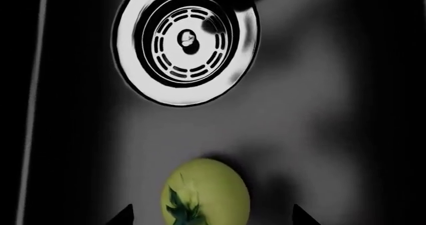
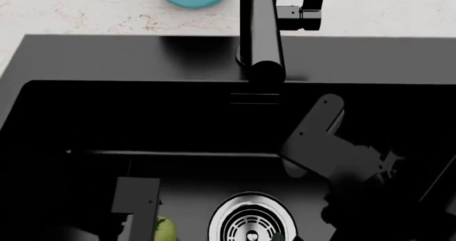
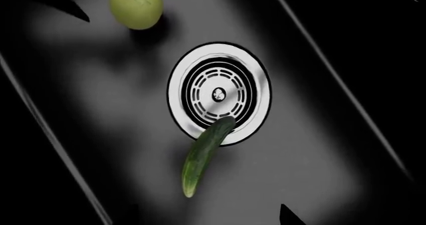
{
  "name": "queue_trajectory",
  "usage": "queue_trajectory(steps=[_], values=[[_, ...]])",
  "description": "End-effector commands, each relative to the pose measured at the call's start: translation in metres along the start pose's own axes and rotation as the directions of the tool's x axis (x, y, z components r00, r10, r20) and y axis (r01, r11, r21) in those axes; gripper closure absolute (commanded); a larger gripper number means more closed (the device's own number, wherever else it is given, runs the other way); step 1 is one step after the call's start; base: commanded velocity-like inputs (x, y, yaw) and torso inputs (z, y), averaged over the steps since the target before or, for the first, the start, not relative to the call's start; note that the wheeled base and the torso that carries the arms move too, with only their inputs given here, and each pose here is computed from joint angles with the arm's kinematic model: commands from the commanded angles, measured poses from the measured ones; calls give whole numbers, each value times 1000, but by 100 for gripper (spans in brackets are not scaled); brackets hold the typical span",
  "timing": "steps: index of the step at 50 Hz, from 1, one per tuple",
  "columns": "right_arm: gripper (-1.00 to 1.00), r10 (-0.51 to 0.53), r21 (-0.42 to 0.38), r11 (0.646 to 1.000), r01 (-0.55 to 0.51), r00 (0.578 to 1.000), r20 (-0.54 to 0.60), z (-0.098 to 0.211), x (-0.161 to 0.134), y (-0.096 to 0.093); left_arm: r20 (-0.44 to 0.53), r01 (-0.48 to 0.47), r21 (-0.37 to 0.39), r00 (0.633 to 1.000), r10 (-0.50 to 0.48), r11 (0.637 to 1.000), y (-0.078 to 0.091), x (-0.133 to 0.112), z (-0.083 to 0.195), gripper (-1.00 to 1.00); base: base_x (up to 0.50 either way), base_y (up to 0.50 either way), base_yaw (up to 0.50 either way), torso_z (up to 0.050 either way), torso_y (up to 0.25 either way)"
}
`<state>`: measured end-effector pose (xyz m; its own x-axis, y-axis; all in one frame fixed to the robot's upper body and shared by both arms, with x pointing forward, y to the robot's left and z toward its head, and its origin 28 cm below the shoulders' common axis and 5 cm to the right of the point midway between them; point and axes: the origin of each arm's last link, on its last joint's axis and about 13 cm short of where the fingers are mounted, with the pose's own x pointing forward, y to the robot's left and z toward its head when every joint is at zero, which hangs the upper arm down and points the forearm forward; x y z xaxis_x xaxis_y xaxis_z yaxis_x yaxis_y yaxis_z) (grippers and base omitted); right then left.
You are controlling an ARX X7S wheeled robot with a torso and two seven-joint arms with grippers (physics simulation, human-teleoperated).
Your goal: Pick the vegetables from the sink and place them on the cutting board.
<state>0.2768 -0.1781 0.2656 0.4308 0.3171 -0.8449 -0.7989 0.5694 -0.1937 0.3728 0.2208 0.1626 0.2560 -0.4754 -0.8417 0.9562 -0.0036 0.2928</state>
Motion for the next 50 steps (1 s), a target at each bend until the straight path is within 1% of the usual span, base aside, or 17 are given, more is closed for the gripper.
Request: queue_trajectory(steps=[1,8,19,25,33,39,40,42,45,47,49,50], values=[[-100,2,-10,1000,-2,1000,10,3,1,1,38,19,-33,999,-18,999,8,11,4,-100,29,0,5,0,0],[-100,6,-7,1000,-6,1000,18,1,4,0,36,11,-41,999,-10,999,10,16,2,-100,30,0,4,0,0],[-100,9,-14,1000,-9,1000,13,2,4,1,55,49,-50,997,-47,998,0,31,-2,-100,30,0,3,0,0],[-100,10,-11,1000,-10,1000,9,1,6,1,36,68,-59,997,-66,996,-2,38,-7,-100,30,0,4,0,0],[-100,13,-10,1000,-13,1000,5,-1,7,2,28,61,-70,998,-60,996,0,44,-8,-100,31,0,4,0,0],[-100,9,-5,1000,-9,1000,11,-4,4,5,6,35,-63,999,-34,997,1,47,-10,-100,31,0,4,0,0],[-100,9,-5,1000,-9,1000,12,-4,5,6,-10,-7,-44,1000,7,999,1,49,-12,100,31,0,6,0,0],[-100,9,-4,1000,-9,1000,12,-5,5,6,-40,-17,10,999,17,1000,0,52,-15,100,31,0,3,0,0],[-100,5,-5,1000,-5,1000,16,-5,5,6,-69,-72,11,995,72,997,1,55,-17,100,32,0,2,0,0],[-100,4,-6,1000,-4,1000,18,-4,5,6,-41,-111,39,993,113,993,3,56,-17,100,32,0,0,0,-9],[-100,3,-8,1000,-3,1000,17,-4,5,6,-22,-141,48,990,142,989,4,56,-16,100,33,0,0,0,-5],[-100,5,-10,1000,-5,1000,16,-3,5,7,-7,-176,51,984,176,983,5,55,-16,100,32,0,0,0,0]])
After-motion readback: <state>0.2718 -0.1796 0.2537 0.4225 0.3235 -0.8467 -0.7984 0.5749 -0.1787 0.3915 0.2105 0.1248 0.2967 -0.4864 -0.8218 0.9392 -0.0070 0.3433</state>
